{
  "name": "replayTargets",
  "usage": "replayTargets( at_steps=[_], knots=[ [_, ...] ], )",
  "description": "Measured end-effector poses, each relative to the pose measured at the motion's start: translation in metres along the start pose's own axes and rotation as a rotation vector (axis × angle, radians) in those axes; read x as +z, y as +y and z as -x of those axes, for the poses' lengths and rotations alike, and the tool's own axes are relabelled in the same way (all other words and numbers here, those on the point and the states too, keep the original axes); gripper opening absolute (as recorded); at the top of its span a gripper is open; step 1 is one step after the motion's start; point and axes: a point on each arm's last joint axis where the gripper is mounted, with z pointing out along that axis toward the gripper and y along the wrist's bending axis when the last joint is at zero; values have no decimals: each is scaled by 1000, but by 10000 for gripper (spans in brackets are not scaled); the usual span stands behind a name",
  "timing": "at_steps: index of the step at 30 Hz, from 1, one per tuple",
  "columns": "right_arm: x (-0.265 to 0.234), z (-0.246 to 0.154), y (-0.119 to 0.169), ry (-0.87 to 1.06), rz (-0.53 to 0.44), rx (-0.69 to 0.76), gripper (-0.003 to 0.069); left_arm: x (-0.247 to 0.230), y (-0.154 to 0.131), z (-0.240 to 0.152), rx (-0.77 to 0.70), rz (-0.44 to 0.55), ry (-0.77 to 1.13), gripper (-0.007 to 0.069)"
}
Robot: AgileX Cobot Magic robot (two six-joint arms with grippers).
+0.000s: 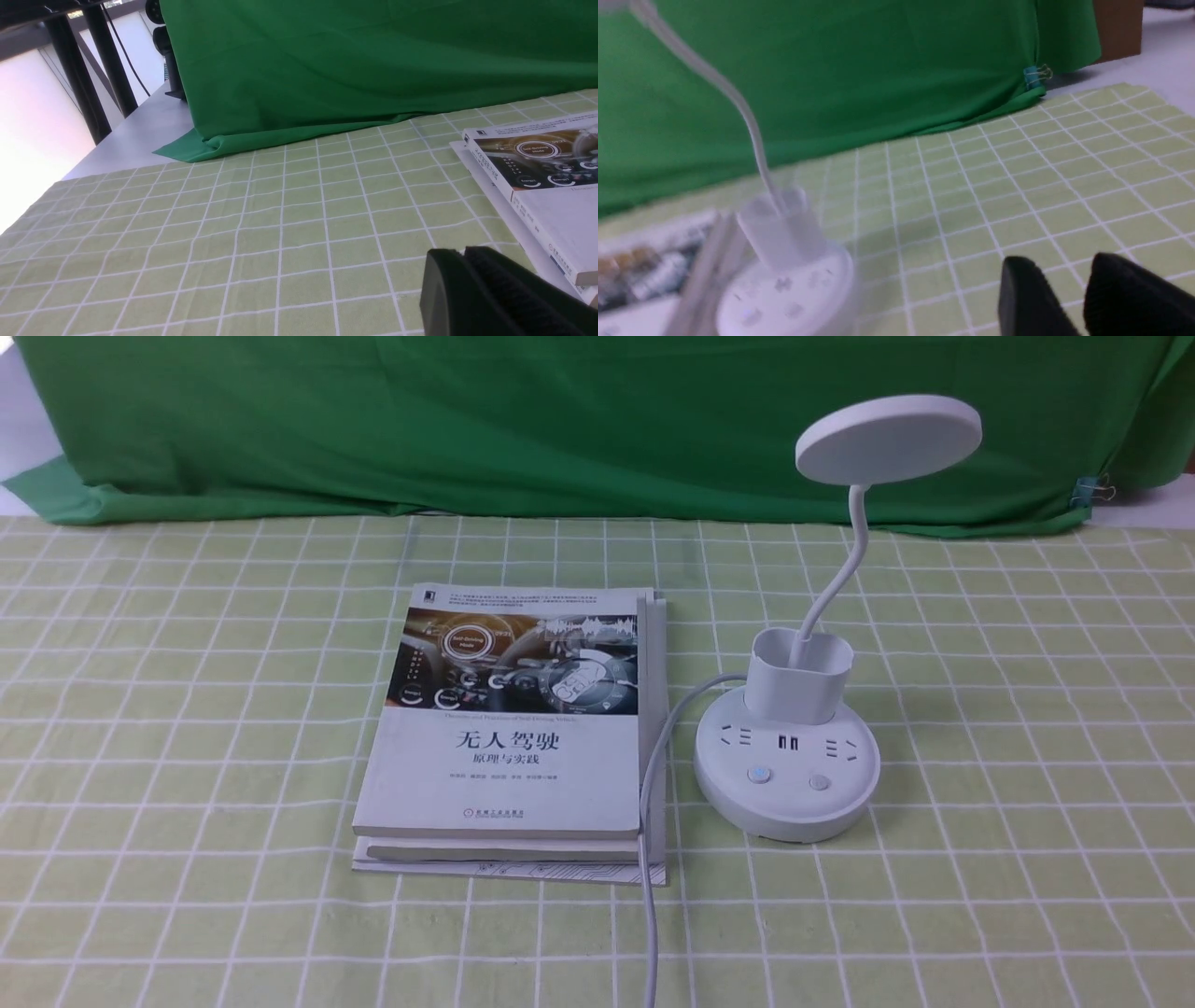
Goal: Turn on the table lamp on the green coffee tablecloth with your hand.
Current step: 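Press the button on the base of the white desk lamp with the right gripper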
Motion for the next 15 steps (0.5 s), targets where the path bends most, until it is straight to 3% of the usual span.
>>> replayTargets(
  at_steps=[2,3,8,12,15],
  knots=[
    [0,3,1,-28,10,133,245,0,0,0,0,0,0,19],
    [0,5,1,-56,22,266,245,0,0,0,0,0,0,19],
    [-1,13,3,-134,60,402,237,0,0,0,0,0,0,19],
    [0,20,8,-61,65,359,166,0,0,0,0,0,0,19],
    [7,49,24,119,61,168,108,0,0,0,0,0,-1,19]
  ],
)
